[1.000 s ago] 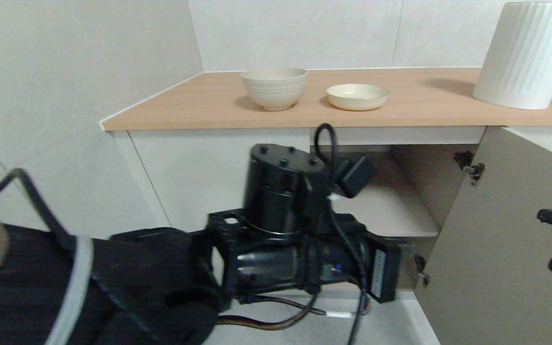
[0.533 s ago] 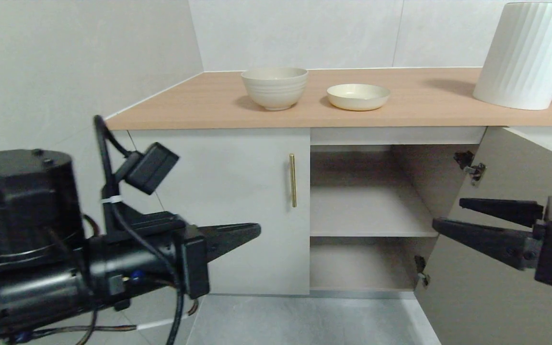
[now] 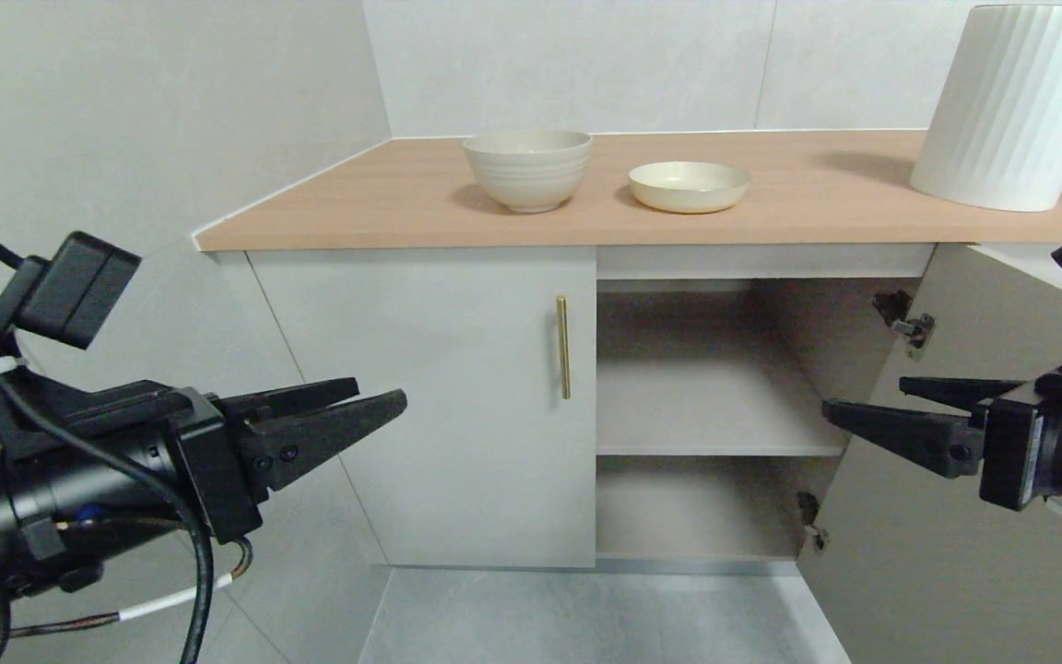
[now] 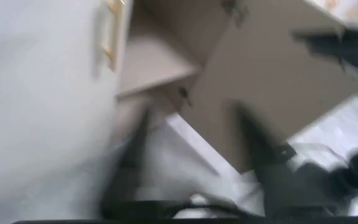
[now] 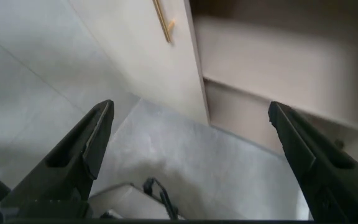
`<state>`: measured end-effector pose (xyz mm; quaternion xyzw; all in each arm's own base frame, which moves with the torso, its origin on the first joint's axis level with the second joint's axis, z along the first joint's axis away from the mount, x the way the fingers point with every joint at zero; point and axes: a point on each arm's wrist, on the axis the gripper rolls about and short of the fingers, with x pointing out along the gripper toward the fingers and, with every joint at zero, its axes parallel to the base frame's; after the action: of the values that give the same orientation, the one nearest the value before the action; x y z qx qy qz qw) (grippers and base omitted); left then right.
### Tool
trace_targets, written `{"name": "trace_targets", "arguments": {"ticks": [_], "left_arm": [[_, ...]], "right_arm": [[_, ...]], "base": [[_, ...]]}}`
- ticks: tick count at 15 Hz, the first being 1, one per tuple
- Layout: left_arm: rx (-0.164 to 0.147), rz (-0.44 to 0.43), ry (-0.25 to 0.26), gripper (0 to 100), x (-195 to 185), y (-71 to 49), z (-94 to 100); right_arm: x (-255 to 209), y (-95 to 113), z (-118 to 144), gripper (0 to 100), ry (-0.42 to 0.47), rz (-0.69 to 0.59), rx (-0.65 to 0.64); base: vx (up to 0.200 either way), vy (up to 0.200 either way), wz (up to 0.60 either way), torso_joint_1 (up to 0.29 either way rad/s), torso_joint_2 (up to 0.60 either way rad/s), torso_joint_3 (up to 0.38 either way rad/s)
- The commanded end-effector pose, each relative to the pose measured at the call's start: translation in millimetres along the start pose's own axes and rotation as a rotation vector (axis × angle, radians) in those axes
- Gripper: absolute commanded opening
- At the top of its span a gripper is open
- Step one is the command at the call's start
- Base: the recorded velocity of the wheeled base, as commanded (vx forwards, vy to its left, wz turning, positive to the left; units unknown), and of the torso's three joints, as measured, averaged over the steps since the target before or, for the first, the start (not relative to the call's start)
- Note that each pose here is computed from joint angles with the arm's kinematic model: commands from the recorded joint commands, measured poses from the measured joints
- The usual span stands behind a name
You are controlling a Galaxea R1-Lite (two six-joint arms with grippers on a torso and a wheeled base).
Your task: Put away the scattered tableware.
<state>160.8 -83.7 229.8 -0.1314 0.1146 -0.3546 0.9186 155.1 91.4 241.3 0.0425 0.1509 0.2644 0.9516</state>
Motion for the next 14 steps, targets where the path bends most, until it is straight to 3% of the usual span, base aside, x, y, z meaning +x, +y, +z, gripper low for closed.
{"name": "trace_targets", "arguments": {"ticks": [1, 7, 14], "left_arm": [[0.000, 0.075, -0.041, 100, 1.5, 10.2, 10.3], [0.004, 0.094, -0.063, 100, 0.9, 9.9, 15.5], [-0.006, 0.130, -0.060, 100, -4.4, 12.3, 22.6]], "right_arm": [[-13.0, 1.5, 7.5, 100, -0.044, 0.005, -0.001], [-12.5, 1.4, 6.9, 100, -0.041, 0.005, -0.001], [-14.2, 1.6, 7.0, 100, -0.045, 0.010, -0.001]], "base": [[0.000, 0.000, 0.00, 0.000, 0.00, 0.000], [0.000, 0.000, 0.00, 0.000, 0.00, 0.000], [0.200, 0.000, 0.00, 0.006, 0.00, 0.005]]}}
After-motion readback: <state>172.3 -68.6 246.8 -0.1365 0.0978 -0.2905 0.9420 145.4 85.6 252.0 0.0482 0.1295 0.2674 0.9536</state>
